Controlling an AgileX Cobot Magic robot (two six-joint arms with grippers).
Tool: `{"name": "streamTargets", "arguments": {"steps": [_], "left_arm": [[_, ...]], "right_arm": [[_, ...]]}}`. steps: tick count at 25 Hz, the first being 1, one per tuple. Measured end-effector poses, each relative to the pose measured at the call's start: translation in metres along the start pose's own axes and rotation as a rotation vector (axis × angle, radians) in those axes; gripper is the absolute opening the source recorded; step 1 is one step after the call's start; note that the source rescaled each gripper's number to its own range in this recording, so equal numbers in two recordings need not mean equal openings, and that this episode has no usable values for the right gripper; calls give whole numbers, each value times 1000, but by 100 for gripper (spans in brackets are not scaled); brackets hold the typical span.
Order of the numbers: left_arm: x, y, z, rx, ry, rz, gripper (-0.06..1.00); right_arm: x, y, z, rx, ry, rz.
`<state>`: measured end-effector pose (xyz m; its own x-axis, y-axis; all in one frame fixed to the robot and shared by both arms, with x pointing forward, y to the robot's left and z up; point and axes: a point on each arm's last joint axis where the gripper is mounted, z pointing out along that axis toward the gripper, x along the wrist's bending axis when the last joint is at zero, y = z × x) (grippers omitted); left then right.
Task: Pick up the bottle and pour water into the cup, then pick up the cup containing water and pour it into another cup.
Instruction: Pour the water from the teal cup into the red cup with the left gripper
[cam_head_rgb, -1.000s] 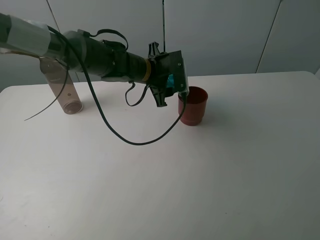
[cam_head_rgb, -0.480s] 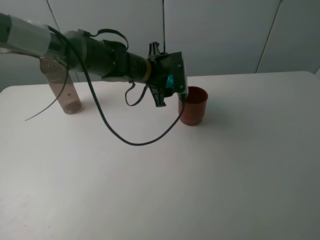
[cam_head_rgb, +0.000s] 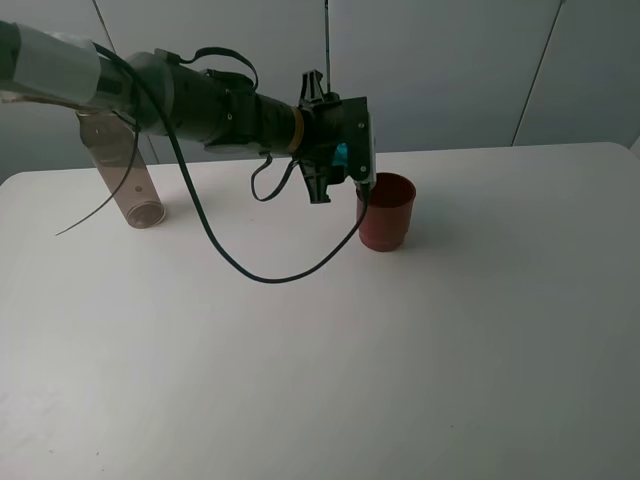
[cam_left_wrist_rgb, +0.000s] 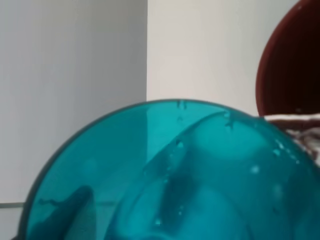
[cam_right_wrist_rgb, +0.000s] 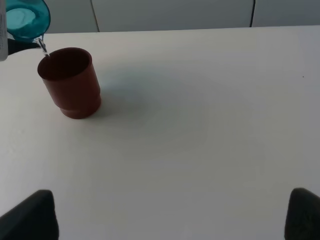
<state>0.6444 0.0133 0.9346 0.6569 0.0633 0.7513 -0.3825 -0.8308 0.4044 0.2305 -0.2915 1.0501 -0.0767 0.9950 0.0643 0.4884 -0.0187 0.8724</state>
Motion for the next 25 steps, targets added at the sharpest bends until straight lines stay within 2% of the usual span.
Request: {"name": "streamTargets", "arguments": {"steps": [9, 25], "left_arm": [[0, 0, 0, 0, 0, 73, 11], [4, 13, 0, -14, 18, 111, 11]], "right_arm": [[0, 0, 0, 0, 0, 2], [0, 0, 0, 0, 0, 0]]}}
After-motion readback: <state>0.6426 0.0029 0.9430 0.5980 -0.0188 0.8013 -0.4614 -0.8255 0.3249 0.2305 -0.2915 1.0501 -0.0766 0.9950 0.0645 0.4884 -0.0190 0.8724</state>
